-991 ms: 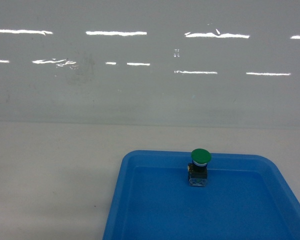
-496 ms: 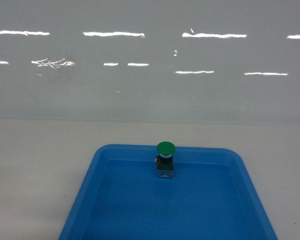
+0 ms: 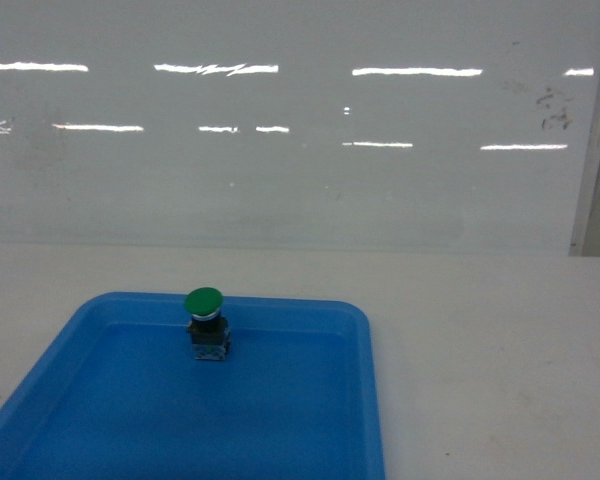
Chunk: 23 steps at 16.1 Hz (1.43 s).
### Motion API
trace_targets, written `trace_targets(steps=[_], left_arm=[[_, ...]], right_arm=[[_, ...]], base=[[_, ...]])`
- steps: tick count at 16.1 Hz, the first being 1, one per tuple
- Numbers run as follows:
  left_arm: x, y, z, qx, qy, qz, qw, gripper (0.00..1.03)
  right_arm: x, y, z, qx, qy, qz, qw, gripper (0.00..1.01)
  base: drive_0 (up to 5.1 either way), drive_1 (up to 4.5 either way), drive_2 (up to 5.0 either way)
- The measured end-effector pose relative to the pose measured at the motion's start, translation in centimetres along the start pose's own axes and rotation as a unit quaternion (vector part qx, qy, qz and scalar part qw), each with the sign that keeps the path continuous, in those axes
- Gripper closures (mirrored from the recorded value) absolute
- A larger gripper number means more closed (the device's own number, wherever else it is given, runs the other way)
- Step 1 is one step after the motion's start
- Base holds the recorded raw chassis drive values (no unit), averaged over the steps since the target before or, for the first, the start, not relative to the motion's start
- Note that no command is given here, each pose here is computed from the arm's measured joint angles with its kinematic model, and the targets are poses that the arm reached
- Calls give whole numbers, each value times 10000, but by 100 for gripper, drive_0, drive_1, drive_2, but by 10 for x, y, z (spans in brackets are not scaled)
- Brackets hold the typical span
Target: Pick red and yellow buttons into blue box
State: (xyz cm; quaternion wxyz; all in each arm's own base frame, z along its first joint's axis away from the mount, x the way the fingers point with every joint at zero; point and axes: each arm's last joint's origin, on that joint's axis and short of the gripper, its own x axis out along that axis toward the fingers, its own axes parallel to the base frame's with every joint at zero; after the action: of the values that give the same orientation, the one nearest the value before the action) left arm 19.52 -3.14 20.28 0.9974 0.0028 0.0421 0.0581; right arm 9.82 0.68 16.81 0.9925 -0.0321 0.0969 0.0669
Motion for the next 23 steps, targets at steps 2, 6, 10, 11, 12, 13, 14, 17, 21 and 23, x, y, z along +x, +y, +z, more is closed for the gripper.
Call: trace_targets(steps=[2,6,10,11,12,13,14,17,21,23], left_arm=[[0,0,0,4,11,0,10000,72],[0,0,1,-4,-13,0,10000,72],[0,0,1,1,2,2,10000,72],[0,0,1,-4,-11,0,10000,72],[0,0,1,-4,-11,0,10000,72],[0,0,1,-2,-5,0,10000,72],[0,0,1,-7,-22,0,10000,72],[0,0,1,-4,-11,0,10000,72],[0,0,1,0,-2,-10,10000,72],[0,0,1,-5,-16,-4,10000,72]], right_arm=[[0,0,-1,3,38,1,10000,70],[0,0,0,2,23,2,10000,71],[0,0,-1,3,34,2,10000,71],[0,0,0,1,17,1,10000,71],[0,0,-1,2,28,2,10000,71],[0,0,0,2,27,0,10000,71],[0,0,0,2,25,2,10000,71],[0,0,0,2,25,2,10000,71],[0,0,-1,2,27,2,10000,71],[0,0,0,1,11,1,10000,71]], base=[[502,-244,-244],[494,-275,-211],[472,-369,-115],[472,-369,-115],[472,-369,-115],[472,-369,-115],[472,-369,-115],[472,-369,-115],[476,-366,-109],[457,-399,-59]])
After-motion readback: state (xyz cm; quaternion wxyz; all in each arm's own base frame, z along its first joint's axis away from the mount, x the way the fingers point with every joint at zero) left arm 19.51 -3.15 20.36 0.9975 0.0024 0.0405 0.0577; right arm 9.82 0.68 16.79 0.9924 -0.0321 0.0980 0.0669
